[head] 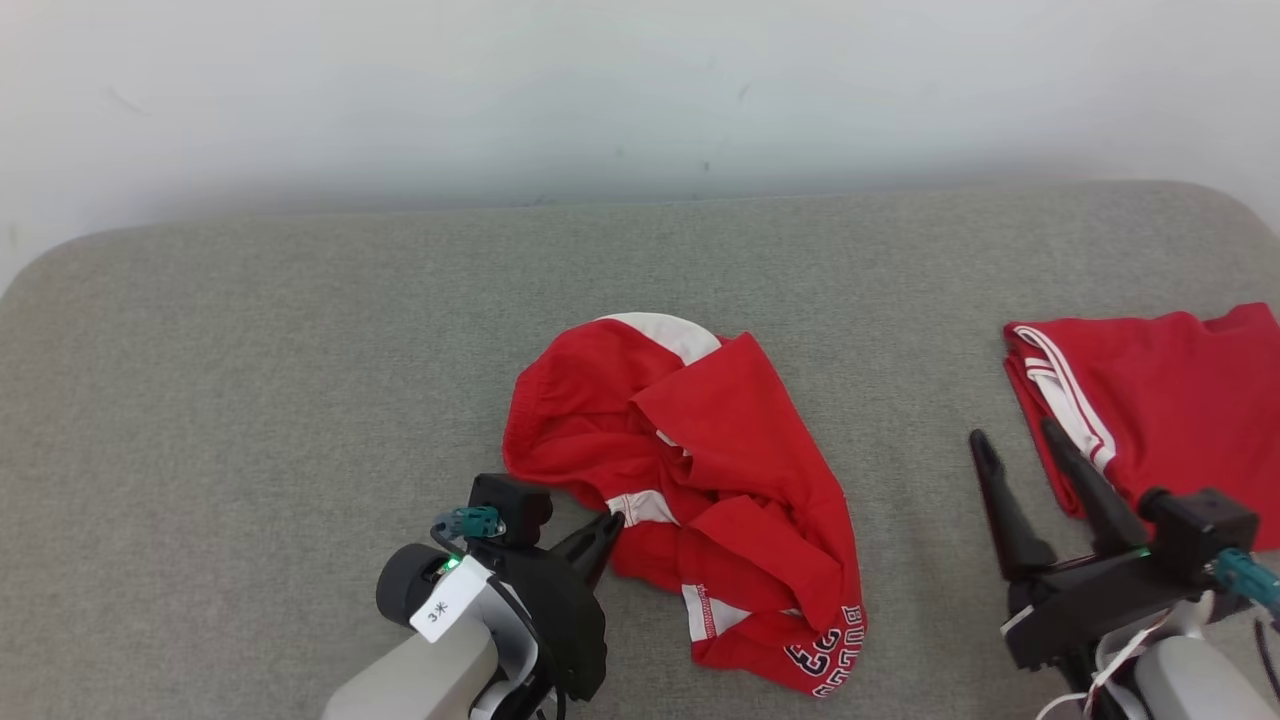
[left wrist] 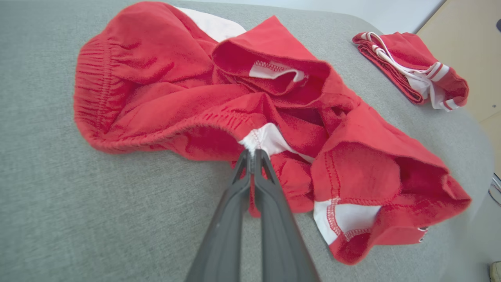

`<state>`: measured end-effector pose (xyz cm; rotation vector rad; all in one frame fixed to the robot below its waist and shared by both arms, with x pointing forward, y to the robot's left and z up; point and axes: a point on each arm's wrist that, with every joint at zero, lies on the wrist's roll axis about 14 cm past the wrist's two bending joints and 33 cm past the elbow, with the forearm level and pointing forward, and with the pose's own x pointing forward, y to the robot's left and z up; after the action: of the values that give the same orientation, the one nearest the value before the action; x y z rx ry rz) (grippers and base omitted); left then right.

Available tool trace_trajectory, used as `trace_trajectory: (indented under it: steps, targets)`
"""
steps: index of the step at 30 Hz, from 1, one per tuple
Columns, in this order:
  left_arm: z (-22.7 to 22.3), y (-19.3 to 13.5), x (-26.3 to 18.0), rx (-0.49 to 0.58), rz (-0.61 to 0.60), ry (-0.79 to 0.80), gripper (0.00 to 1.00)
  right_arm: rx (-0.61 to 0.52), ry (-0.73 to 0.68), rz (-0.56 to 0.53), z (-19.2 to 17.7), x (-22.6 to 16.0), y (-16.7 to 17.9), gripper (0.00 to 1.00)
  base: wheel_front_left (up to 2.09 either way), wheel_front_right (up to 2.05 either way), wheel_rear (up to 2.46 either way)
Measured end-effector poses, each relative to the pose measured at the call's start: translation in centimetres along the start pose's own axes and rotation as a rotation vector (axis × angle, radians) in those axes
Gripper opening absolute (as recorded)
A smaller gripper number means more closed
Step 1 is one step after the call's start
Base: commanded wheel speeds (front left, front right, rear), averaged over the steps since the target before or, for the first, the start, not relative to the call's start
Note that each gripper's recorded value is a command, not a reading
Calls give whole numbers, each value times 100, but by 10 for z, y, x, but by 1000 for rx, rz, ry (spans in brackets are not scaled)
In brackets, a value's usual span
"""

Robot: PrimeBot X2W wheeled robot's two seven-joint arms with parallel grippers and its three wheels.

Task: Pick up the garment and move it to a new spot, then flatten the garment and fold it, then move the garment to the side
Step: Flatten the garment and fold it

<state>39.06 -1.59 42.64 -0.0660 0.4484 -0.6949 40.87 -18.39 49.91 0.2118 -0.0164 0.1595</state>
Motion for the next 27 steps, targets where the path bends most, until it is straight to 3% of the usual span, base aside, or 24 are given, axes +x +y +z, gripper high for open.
trace_trajectory:
  steps: [7,18,27]
  targets:
    - [15,35,-9,4,115,-72,0,44,88,151,-22,5,48,100,0,0,0]
    - [14,106,-45,20,379,-100,0,84,157,367,-24,2,109,100,0,0,0]
    - [19,98,-44,-2,373,-130,0,118,204,533,-23,-2,162,100,0,0,0]
